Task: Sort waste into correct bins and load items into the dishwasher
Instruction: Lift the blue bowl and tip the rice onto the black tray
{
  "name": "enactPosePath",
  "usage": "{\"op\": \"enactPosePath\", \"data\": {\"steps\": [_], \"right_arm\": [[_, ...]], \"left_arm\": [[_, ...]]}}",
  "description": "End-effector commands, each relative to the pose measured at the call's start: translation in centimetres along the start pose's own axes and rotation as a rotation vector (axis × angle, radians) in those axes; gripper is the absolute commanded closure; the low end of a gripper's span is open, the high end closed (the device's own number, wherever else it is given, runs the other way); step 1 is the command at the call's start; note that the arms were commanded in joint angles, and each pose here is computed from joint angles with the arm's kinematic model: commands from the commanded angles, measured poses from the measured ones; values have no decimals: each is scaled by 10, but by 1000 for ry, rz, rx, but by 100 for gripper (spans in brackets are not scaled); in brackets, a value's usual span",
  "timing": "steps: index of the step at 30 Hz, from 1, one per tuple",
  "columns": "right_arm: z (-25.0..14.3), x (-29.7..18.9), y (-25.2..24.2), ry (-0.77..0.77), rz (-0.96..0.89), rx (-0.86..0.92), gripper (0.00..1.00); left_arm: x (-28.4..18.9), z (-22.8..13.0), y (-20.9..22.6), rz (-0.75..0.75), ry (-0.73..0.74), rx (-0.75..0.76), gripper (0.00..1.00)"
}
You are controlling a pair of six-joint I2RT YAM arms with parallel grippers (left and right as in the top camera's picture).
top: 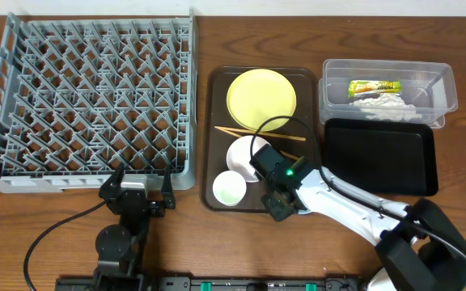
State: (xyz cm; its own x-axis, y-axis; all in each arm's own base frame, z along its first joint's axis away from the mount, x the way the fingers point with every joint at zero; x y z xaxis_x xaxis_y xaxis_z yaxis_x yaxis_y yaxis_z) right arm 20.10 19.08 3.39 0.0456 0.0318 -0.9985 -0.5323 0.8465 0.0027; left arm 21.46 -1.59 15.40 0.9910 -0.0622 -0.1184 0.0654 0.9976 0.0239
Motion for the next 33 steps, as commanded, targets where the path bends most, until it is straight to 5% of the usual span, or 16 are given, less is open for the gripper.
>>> {"op": "enactPosePath", "data": {"steps": [1, 20, 33], "right_arm": [[-11, 5, -1, 36, -10, -2, 99], [43, -87, -3, -129, 72, 53, 99], [41, -126, -107, -292, 377, 348, 99]], "left_arm": [[1, -16, 2, 17, 54, 20, 4], [1, -16, 2, 17, 54, 20, 4], [1, -16, 2, 17, 54, 20, 4]]}}
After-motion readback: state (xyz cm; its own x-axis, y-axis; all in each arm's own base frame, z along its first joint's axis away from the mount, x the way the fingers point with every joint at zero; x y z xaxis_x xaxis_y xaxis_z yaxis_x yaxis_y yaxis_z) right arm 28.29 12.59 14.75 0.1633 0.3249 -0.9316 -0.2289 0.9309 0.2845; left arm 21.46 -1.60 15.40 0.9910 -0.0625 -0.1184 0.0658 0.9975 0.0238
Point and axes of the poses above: each gripper's point midway between its finger pads, its own x axis out along the fingers, its own y axis along the line the jaws close on, z = x × y, the point moved 3 cm from there along -x, back along the fingers
